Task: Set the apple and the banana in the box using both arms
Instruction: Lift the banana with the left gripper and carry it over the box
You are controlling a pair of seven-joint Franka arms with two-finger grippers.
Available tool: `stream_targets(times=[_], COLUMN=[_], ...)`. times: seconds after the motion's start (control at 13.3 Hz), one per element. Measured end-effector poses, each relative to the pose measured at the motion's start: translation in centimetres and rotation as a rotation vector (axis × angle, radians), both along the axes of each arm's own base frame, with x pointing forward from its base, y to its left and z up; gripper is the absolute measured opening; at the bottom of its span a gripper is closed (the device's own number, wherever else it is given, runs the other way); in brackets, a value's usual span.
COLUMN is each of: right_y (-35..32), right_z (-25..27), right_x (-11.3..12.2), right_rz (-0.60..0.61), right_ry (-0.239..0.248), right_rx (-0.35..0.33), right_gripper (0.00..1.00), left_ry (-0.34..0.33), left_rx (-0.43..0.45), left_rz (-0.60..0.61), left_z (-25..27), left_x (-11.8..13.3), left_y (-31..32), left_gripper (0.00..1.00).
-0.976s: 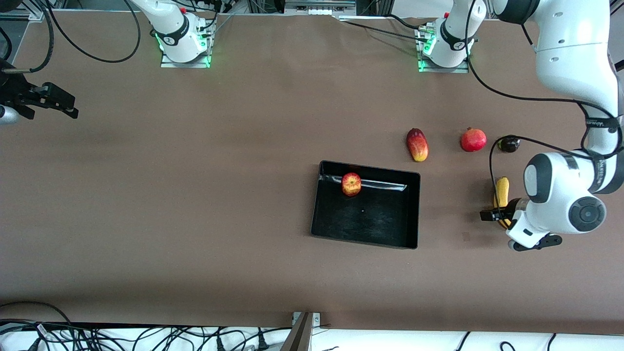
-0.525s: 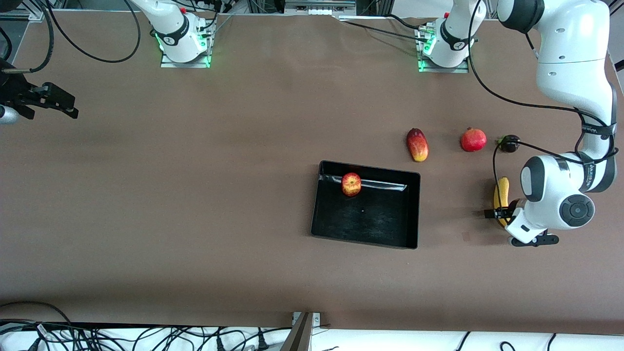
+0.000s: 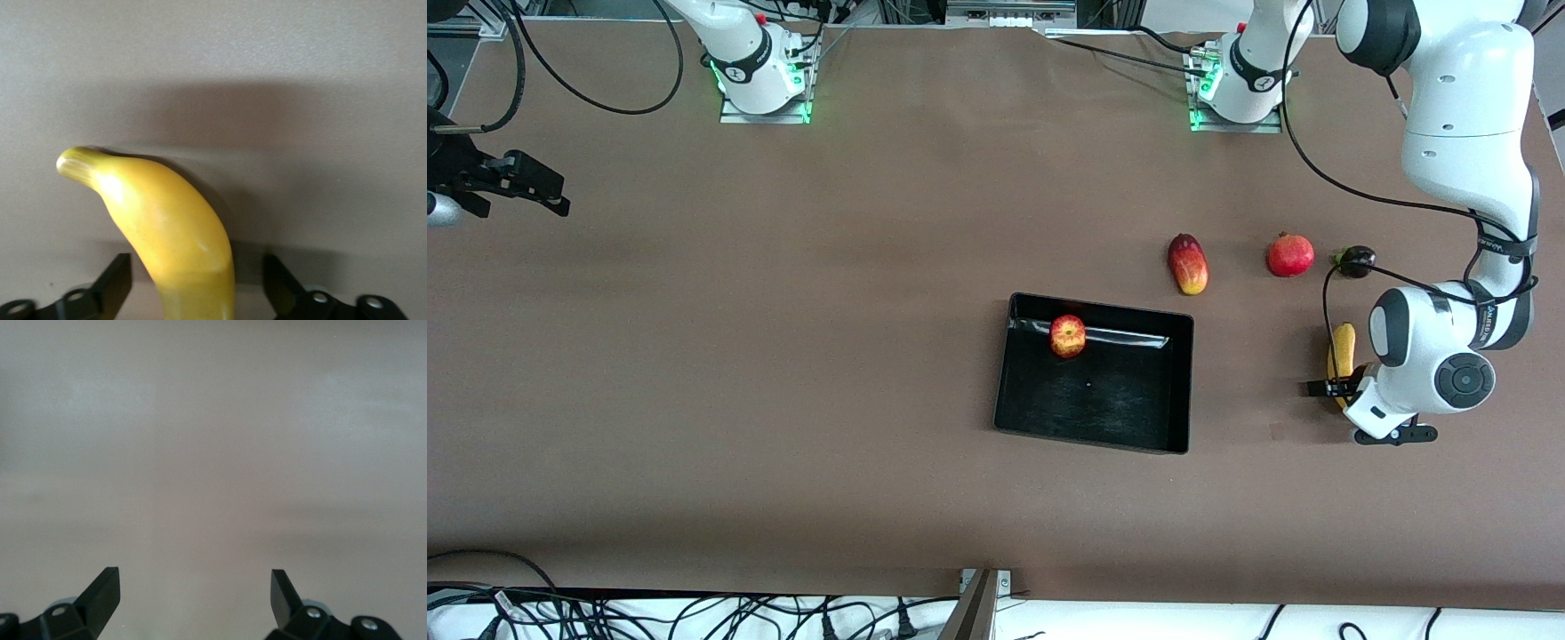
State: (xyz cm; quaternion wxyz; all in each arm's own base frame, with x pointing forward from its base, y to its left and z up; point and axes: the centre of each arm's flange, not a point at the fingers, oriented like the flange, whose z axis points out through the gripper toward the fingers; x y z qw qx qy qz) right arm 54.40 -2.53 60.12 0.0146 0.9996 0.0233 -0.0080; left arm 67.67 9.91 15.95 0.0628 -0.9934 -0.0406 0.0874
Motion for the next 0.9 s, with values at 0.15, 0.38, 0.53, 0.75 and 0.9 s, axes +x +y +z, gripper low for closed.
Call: stream_targets(times=[0.15, 0.38, 0.53, 0.75, 0.9], right_y=[0.0, 0.0, 0.0, 0.0, 0.0], right_z=[0.0, 0.0, 0.0, 0.0, 0.0], right_x=[0.0, 0.0, 0.0, 0.0, 0.0], right_rz=[0.000, 0.000, 0.000, -0.001, -0.002], right_ry=[0.000, 0.000, 0.000, 0.000, 0.000], right_rx=[0.000, 0.000, 0.000, 0.000, 0.000], right_gripper=[1.00, 1.00, 1.00, 1.00, 1.00], left_ry=[0.000, -0.001, 0.040, 0.127, 0.148], left_rx=[0.004, 0.012, 0.006, -0.023, -0.054], left_rz=[-0.004, -0.003, -0.006, -0.006, 0.028], left_z=[0.1, 0.5, 0.6, 3.6, 8.3], left_x=[0.0, 0.0, -0.2, -0.1, 0.3], left_y=[0.0, 0.5, 0.3, -2.2, -7.0], left_gripper=[0.59, 0.37, 0.37, 0.37, 0.37])
